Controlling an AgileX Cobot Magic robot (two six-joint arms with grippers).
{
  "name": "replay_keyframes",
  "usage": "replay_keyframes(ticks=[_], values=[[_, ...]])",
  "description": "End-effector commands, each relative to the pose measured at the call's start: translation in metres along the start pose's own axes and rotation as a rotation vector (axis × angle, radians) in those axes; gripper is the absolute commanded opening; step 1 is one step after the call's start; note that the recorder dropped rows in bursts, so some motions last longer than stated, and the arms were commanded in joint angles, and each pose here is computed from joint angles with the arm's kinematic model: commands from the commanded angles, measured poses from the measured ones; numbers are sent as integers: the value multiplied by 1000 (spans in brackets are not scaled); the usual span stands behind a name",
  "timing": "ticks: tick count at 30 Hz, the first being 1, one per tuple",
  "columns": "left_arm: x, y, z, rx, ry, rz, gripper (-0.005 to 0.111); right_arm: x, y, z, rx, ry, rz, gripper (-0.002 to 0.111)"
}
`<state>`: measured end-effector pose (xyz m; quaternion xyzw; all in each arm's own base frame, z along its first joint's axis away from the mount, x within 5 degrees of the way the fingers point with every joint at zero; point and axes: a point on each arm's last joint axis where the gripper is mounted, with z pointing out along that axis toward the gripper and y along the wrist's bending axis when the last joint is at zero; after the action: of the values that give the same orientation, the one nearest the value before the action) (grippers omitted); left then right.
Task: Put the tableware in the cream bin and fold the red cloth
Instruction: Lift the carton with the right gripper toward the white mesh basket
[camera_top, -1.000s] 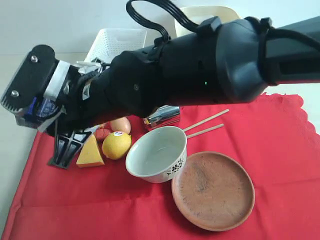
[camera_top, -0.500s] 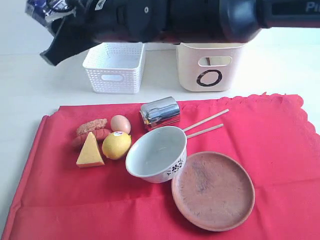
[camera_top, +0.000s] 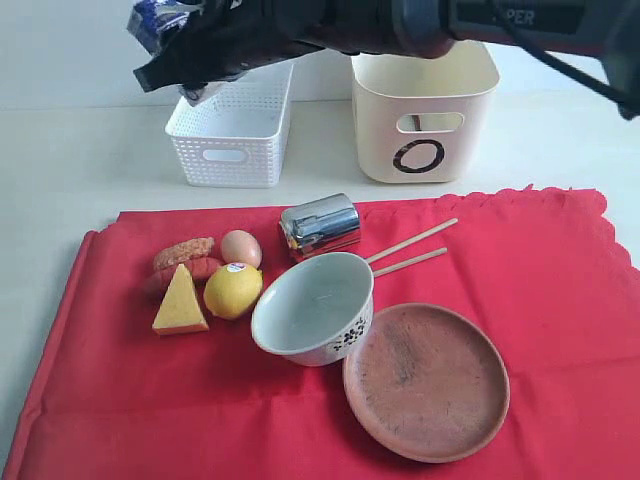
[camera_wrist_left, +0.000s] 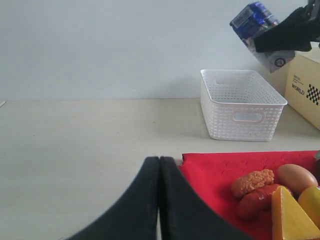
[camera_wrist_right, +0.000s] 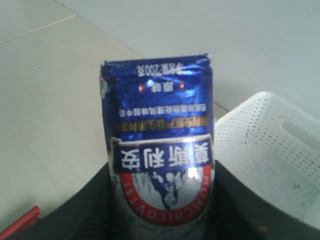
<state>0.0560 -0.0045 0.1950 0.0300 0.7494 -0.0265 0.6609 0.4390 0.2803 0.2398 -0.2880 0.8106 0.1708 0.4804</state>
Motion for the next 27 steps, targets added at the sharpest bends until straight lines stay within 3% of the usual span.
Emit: replay_keyframes(ticks=[1,8,27], values=[[1,0,0,0,-5,0,0,3,-17,11,49,-42,48,0],[1,0,0,0,-5,0,0,17,-25,30,113,-92,45,0],[1,0,0,0,-5,0,0,19,-24,31,111,-85,32,1]])
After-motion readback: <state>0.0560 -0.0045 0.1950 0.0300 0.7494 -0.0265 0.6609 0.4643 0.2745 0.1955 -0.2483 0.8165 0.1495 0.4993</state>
